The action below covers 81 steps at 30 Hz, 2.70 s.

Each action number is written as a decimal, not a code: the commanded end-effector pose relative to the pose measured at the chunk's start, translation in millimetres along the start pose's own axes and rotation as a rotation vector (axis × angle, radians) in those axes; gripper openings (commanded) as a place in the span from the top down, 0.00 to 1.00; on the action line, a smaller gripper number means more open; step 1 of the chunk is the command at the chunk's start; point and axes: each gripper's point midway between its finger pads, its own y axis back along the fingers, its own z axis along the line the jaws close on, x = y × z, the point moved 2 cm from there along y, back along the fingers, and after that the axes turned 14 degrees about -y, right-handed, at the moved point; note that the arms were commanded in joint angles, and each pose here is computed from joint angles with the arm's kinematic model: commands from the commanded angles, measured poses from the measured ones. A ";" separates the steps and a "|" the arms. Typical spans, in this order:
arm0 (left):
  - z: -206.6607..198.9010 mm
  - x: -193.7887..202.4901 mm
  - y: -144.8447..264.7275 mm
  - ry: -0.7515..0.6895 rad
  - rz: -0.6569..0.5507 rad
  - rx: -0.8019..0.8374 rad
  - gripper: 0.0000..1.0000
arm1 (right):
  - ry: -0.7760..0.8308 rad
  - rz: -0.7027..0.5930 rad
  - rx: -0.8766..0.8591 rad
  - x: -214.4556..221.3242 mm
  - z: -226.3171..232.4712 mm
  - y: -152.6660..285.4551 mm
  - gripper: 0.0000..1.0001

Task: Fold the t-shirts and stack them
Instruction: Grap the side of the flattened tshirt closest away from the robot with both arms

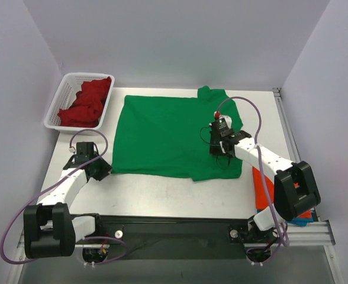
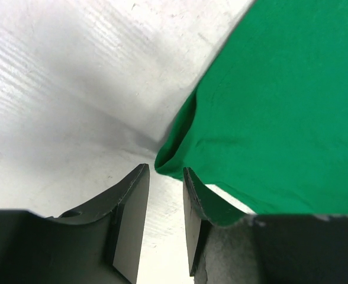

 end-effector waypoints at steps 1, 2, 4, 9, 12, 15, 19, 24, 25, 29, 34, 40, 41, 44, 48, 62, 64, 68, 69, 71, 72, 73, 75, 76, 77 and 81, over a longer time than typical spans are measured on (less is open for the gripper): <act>2.3 3.1 2.7 0.002 -0.013 -0.020 0.60 | -0.032 -0.045 0.020 -6.5 -9.2 21.4 1.00; 1.7 4.6 3.4 0.003 -0.010 -0.019 0.60 | -0.042 -0.061 0.012 -9.9 -10.2 28.9 1.00; 4.5 3.8 4.4 0.001 -0.029 -0.041 0.60 | -0.051 -0.074 0.002 -12.7 -11.3 36.2 1.00; -2.6 11.6 2.9 -0.008 -0.040 -0.005 0.55 | -0.067 -0.109 -0.023 -18.9 -14.7 55.2 1.00; -8.1 11.4 -1.0 -0.009 -0.037 0.008 0.55 | -0.073 -0.122 -0.029 -21.3 -16.9 61.4 1.00; -15.3 8.9 -5.0 -0.011 -0.048 0.030 0.56 | -0.082 -0.132 -0.033 -23.0 -19.6 66.9 1.00; -19.2 6.2 -10.7 -0.009 -0.052 0.024 0.57 | -0.094 -0.146 -0.034 -24.0 -25.8 73.3 1.00; -21.2 3.5 -16.1 -0.012 -0.065 0.020 0.68 | -0.116 -0.166 -0.032 -23.9 -34.6 81.0 1.00; -21.4 2.7 -16.3 -0.013 -0.069 0.017 0.69 | -0.120 -0.170 -0.035 -23.4 -36.2 82.7 1.00; -22.0 -1.8 -15.1 -0.022 -0.087 0.015 0.84 | -0.133 -0.175 -0.021 -19.4 -45.8 86.1 1.00; -20.9 -2.1 -4.7 -0.030 -0.102 0.021 1.00 | -0.155 -0.193 -0.012 -12.0 -58.9 94.0 1.00; -14.1 6.6 9.0 -0.020 -0.119 0.029 1.00 | -0.197 -0.196 -0.007 11.8 -76.8 99.8 1.00; -13.5 7.0 11.8 -0.018 -0.127 0.033 1.00 | -0.196 -0.184 0.001 18.9 -80.8 98.1 1.00; -8.4 14.8 13.3 -0.012 -0.114 0.026 1.00 | -0.204 -0.185 -0.003 26.3 -86.2 101.2 1.00; -4.9 20.8 13.2 -0.008 -0.124 0.036 0.89 | -0.209 -0.173 -0.009 38.1 -91.0 100.6 1.00; -9.1 8.3 -14.1 0.030 -0.144 -0.004 0.55 | -0.202 -0.162 -0.014 38.7 -89.7 101.3 1.00; -11.4 7.1 -14.0 0.035 -0.147 0.006 0.57 | -0.205 -0.164 -0.020 39.3 -89.7 102.5 1.00; -14.4 4.1 -9.7 0.035 -0.173 0.029 0.60 | -0.205 -0.165 -0.021 40.0 -90.2 102.9 1.00; -14.2 3.6 -9.4 0.035 -0.178 0.029 0.60 | -0.205 -0.165 -0.021 40.1 -90.4 103.2 1.00; -13.8 4.1 -10.8 0.034 -0.173 0.022 0.60 | -0.206 -0.161 -0.021 41.0 -90.2 102.6 1.00; -13.6 3.7 -11.3 0.035 -0.170 0.019 0.60 | -0.206 -0.158 -0.025 41.4 -89.5 102.7 1.00; -13.7 3.3 -12.2 0.034 -0.168 0.016 0.60 | -0.206 -0.155 -0.023 42.3 -90.1 102.0 1.00; -15.5 2.1 -13.8 0.035 -0.172 0.022 0.61 | -0.208 -0.155 -0.023 42.7 -90.2 101.9 1.00; -15.7 1.9 -14.6 0.037 -0.172 0.022 0.63 | -0.207 -0.155 -0.024 43.5 -90.4 101.7 1.00; -16.9 0.7 -15.4 0.037 -0.173 0.025 0.65 | -0.207 -0.154 -0.020 44.0 -91.3 101.4 1.00; -17.1 0.8 -13.7 0.036 -0.166 0.021 0.90 | -0.216 -0.165 -0.024 44.3 -92.8 104.4 1.00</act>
